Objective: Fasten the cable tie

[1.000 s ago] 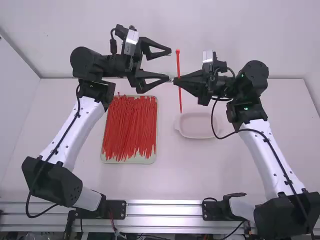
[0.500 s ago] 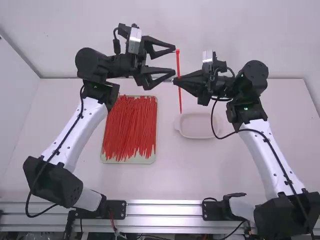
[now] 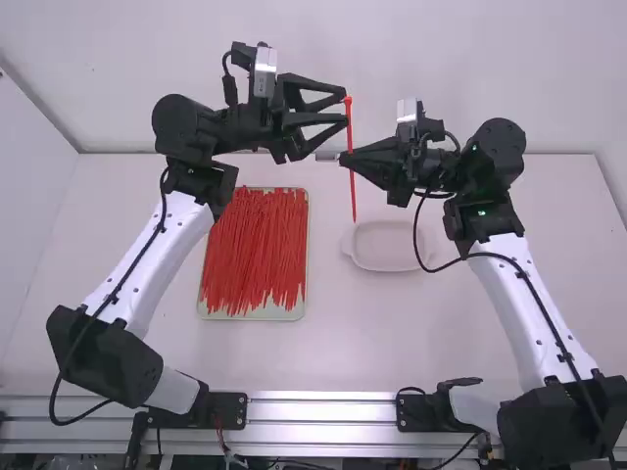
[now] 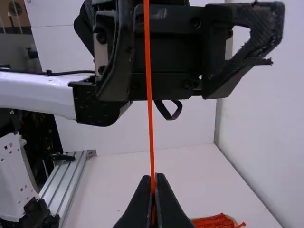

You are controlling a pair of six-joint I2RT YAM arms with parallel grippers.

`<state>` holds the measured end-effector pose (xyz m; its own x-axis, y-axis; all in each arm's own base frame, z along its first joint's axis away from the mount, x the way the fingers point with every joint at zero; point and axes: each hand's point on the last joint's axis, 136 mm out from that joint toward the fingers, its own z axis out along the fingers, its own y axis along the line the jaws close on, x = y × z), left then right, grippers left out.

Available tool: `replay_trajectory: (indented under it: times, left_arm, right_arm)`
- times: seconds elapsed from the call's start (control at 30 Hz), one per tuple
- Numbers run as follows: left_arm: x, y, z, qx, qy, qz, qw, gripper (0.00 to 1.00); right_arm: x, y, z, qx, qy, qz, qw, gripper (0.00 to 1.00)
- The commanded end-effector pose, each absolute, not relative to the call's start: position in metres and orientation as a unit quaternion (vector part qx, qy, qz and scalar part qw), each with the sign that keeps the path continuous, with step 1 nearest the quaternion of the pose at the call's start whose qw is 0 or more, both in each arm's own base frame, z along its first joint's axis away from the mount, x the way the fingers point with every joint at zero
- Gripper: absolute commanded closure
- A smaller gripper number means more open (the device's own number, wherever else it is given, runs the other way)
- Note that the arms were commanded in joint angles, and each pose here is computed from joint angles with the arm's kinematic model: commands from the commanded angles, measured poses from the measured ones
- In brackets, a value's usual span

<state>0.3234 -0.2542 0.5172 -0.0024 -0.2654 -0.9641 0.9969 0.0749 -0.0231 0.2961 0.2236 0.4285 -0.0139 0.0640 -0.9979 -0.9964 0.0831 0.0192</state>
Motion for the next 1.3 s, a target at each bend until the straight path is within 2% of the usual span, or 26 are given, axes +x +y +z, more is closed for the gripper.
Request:
replay_trajectory:
  times: [0.0,0.23,0.3,0.6,0.83,0.97,1.1,1.27]
  left_arm:
    - [0.3115,-0.2587,0.5327,0.415,0.431,-0.547,0.586,0.47]
    - [0.3126,-0.2584,0.5332,0.411,0.432,-0.547,0.587,0.53]
    - [0.3109,-0.2606,0.5331,0.413,0.431,-0.549,0.585,0.61]
    - [0.3091,-0.2626,0.5333,0.414,0.429,-0.551,0.584,0.77]
    - [0.3074,-0.2647,0.5333,0.416,0.428,-0.553,0.582,0.77]
    - [0.3069,-0.2652,0.5331,0.416,0.428,-0.553,0.581,0.8]
    - [0.3059,-0.2664,0.5331,0.417,0.427,-0.554,0.58,0.98]
    - [0.306,-0.2664,0.5331,0.417,0.427,-0.554,0.58,0.98]
  right_arm:
    - [0.2959,0.2232,0.4365,-0.462,0.502,0.495,0.538,1.0]
    - [0.2958,0.2233,0.4365,-0.464,0.5,0.492,0.541,1.0]
    - [0.2959,0.2232,0.4365,-0.464,0.5,0.492,0.541,1.0]
    - [0.2959,0.2232,0.4365,-0.464,0.5,0.492,0.541,1.0]
    - [0.2997,0.2229,0.4365,-0.456,0.506,0.489,0.545,1.0]
    - [0.2997,0.2229,0.4364,-0.456,0.506,0.489,0.545,1.0]
    - [0.2997,0.2229,0.4363,-0.456,0.506,0.489,0.545,1.0]
    - [0.2997,0.2229,0.4364,-0.456,0.506,0.489,0.545,1.0]
